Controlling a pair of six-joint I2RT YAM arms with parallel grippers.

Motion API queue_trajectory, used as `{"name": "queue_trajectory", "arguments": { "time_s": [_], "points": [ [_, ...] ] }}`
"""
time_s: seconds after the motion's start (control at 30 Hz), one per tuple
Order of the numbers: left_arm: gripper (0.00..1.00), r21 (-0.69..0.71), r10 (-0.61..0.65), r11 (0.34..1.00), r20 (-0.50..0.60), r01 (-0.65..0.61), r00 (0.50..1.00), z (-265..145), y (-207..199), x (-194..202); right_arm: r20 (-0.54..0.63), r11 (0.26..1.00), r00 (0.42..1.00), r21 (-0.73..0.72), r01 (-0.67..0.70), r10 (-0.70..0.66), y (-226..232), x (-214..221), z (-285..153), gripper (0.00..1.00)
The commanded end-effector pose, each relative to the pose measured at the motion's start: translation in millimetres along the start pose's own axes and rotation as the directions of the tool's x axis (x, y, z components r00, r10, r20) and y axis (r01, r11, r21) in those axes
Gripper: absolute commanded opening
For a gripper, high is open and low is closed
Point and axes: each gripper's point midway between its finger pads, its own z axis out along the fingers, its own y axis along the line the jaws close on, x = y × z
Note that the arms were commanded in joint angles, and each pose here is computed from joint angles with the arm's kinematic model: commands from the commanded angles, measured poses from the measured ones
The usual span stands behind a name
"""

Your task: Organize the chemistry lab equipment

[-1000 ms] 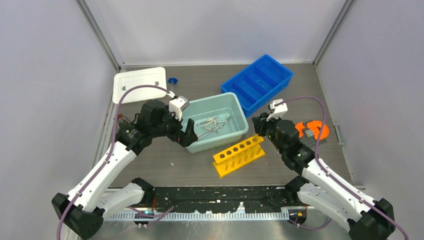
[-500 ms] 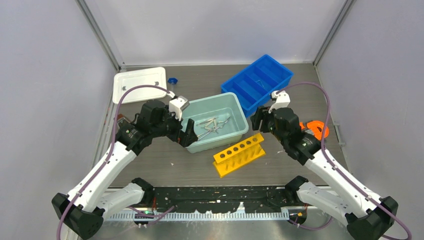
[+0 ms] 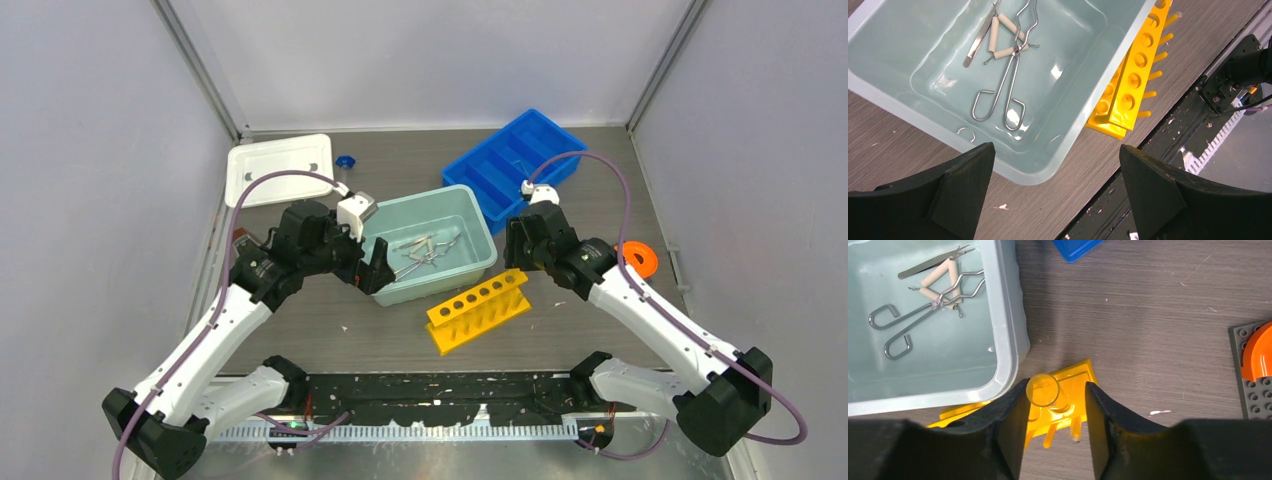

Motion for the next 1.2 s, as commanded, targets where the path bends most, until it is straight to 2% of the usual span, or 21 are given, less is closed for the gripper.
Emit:
{"name": "queue_trajectory", "arguments": {
  "time_s": [0.0,0.17,0.33,0.57,0.73,1.17],
  "points": [
    [1.0,0.001,0.033,0.999,0.048,-0.033,0.998,-3.0,-1.3,-10.0,0.091,1.0,0.996,0.006,-0.009,0.008,1.2,-24.0,0.9,0.46],
    [1.0,0.003,0.032,0.999,0.045,-0.032,0.998,-2.2,-1.4,-10.5,0.209,1.0,0.978,-0.027,0.006,0.0,3.1,-32.7,9.4,0.29],
    [1.0,0.008,0.031,0.999,0.045,-0.032,0.998,-1.2,-2.0,-10.8,0.326,0.997,0.945,-0.077,0.007,0.019,4.0,-40.2,2.7,0.24],
    [1.0,0.018,0.025,1.0,0.031,-0.026,0.999,2.6,-2.7,-10.1,0.458,0.99,0.888,-0.107,0.09,-0.031,4.0,-45.4,-3.0,0.23],
    [1.0,0.02,0.025,0.999,0.031,-0.026,0.999,3.0,-2.9,-9.9,0.47,0.982,0.877,-0.098,0.162,-0.097,3.4,-39.8,-0.6,0.24],
    [1.0,0.017,0.024,1.0,0.03,-0.025,0.999,2.7,-2.4,-9.2,0.537,0.966,0.835,-0.133,0.224,-0.119,8.8,-37.4,-5.6,0.25]
  ]
}}
